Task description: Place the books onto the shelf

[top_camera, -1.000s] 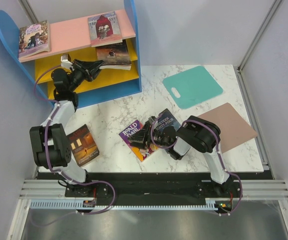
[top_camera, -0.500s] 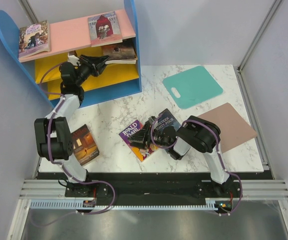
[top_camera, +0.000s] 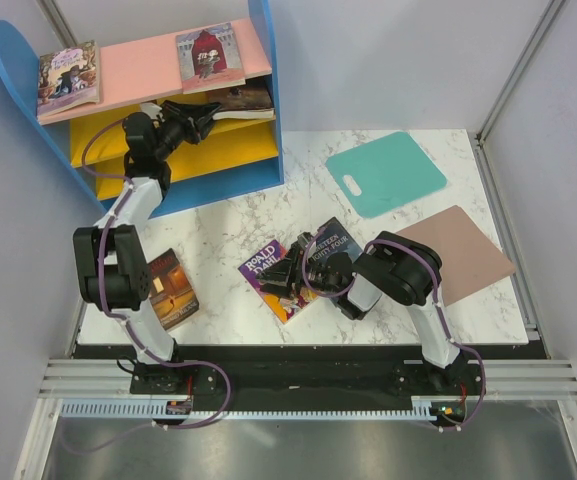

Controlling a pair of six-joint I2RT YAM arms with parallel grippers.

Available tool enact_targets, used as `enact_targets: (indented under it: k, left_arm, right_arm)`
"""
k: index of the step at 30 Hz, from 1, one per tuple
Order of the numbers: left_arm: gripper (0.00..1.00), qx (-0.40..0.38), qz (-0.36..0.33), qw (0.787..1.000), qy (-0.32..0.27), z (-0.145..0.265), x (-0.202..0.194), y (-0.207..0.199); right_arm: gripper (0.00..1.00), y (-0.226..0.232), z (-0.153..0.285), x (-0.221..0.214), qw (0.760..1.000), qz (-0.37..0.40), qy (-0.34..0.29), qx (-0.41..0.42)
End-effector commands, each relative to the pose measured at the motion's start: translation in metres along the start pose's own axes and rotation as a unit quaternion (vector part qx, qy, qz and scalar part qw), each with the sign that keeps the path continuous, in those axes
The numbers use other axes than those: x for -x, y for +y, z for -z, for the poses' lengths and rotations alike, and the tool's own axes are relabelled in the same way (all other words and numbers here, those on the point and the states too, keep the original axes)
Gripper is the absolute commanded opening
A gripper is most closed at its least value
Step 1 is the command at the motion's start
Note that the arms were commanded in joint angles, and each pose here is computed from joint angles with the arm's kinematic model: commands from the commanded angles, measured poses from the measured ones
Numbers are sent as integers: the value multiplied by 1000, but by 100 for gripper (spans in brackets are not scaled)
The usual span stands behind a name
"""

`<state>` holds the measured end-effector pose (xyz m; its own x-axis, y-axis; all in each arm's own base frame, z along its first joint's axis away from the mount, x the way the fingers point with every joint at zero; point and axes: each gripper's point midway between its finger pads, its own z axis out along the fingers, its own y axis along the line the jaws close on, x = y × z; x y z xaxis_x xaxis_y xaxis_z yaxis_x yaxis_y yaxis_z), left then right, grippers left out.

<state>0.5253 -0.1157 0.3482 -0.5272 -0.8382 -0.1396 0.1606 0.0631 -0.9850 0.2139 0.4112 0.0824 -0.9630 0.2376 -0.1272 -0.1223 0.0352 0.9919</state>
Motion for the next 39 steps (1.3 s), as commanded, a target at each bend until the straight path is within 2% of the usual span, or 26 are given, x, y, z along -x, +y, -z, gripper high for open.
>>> enact_targets:
  k: [1, 10, 15, 16, 18, 19, 21, 22, 25, 34, 39]
  left_arm:
    - [17, -62, -69, 996, -5, -7, 3, -44]
    - [46, -53, -77, 996, -1, -6, 1, -38]
    - [54, -38, -94, 995, -17, -2, 3, -44]
    - [61, -33, -98, 994, -20, -2, 4, -42]
    - [68, -25, -96, 995, -22, 0, 5, -40]
    - [76, -23, -96, 995, -23, 1, 4, -40]
    - [77, -17, -96, 995, -28, 4, 4, -39]
    - [84, -10, -101, 994, -40, 9, 5, -39]
    - [92, 34, -120, 990, -59, 17, 9, -26]
    - [96, 111, -192, 970, -101, 54, 11, -31]
    - [96, 150, -180, 970, -67, 53, 4, -16]
  right_arm:
    - [98, 4, 7, -6, 996, 66, -10, 53]
    - [98, 2, 8, -7, 997, 65, -9, 50]
    - [98, 2, 9, -7, 997, 64, -9, 50]
    - [98, 2, 9, -7, 997, 65, -9, 50]
    - [98, 2, 9, -7, 997, 64, -10, 50]
    - [98, 2, 9, -7, 997, 65, -10, 50]
    - [98, 3, 9, -7, 997, 64, -9, 51]
    - [98, 3, 9, -8, 997, 65, -9, 50]
    - [98, 4, 11, -7, 997, 65, -11, 49]
    - [98, 5, 12, -6, 996, 81, -15, 29]
    - [98, 7, 13, -5, 995, 92, -16, 18]
